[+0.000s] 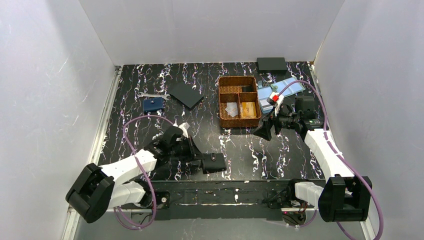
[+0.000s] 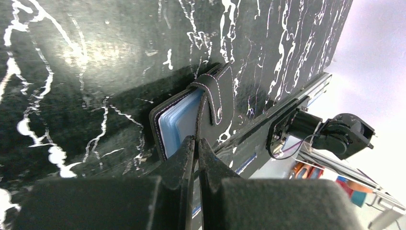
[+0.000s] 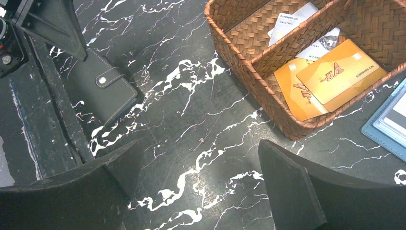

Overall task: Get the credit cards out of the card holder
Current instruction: Move the card holder to the center of the board, then open the card holder at the center of the board.

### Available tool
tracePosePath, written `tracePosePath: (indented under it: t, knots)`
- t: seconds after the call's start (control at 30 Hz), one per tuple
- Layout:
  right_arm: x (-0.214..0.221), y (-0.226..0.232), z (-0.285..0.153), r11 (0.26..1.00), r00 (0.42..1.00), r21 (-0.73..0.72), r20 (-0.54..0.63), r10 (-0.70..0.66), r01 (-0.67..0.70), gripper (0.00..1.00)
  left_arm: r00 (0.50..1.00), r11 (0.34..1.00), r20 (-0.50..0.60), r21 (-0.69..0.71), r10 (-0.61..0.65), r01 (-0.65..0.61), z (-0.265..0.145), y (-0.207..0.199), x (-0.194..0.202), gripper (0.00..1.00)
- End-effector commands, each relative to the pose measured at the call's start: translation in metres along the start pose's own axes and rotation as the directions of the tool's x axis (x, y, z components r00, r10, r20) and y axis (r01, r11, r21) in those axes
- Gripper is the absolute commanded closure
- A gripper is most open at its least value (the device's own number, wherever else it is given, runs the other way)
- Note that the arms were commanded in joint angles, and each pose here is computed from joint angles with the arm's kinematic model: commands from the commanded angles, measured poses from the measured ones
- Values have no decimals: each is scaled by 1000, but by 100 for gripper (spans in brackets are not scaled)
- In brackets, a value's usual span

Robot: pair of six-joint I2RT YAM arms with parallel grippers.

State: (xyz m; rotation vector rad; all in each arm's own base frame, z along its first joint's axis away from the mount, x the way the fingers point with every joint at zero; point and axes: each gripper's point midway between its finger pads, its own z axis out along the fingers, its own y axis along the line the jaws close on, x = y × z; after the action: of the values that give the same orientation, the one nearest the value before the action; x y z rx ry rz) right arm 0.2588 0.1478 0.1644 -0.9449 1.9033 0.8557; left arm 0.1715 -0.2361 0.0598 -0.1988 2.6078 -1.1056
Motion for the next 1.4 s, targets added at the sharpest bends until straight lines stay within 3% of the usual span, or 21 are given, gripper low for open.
tracePosePath:
  t: [0.0,0.03,0.13,0.27,0.37,0.6,0.73,0.87,1.0,1.37]
  knots:
    - [-5,3,-1,1000,1000,-23,16,-19,19,2,995,999,98,-37,26,-23,9,-6,-7,100]
    - [-4,3,-1,1000,1000,-24,15,-19,20,2,996,998,84,-47,35,-31,11,-4,-4,94]
    - [-4,3,-1,999,1000,-26,13,-22,23,2,990,979,66,-169,124,-111,1,7,-1,56]
    - [-4,3,-1,999,1000,-30,12,-22,22,2,962,939,55,-242,267,-246,-29,1,-11,40]
    - [-3,4,-1,999,1000,-33,10,-20,20,2,917,897,3,-207,400,-391,-45,-13,-11,33]
    - [-1,2,-1,999,1000,-27,3,-24,24,2,749,763,-214,-21,628,-646,-36,-41,5,27]
    - [-1,2,-1,999,1000,-26,0,-25,25,2,641,664,-273,-12,717,-748,-21,-38,0,24]
    - [0,2,0,999,1000,-32,-1,-22,22,2,580,612,-360,-31,731,-790,-4,-22,-5,25]
    - [0,3,0,999,1000,-36,-1,-23,23,2,568,628,-438,-12,696,-778,10,-16,-5,28]
    - [0,5,0,999,1000,-44,3,-21,21,2,673,811,-489,138,555,-569,26,-18,-2,44]
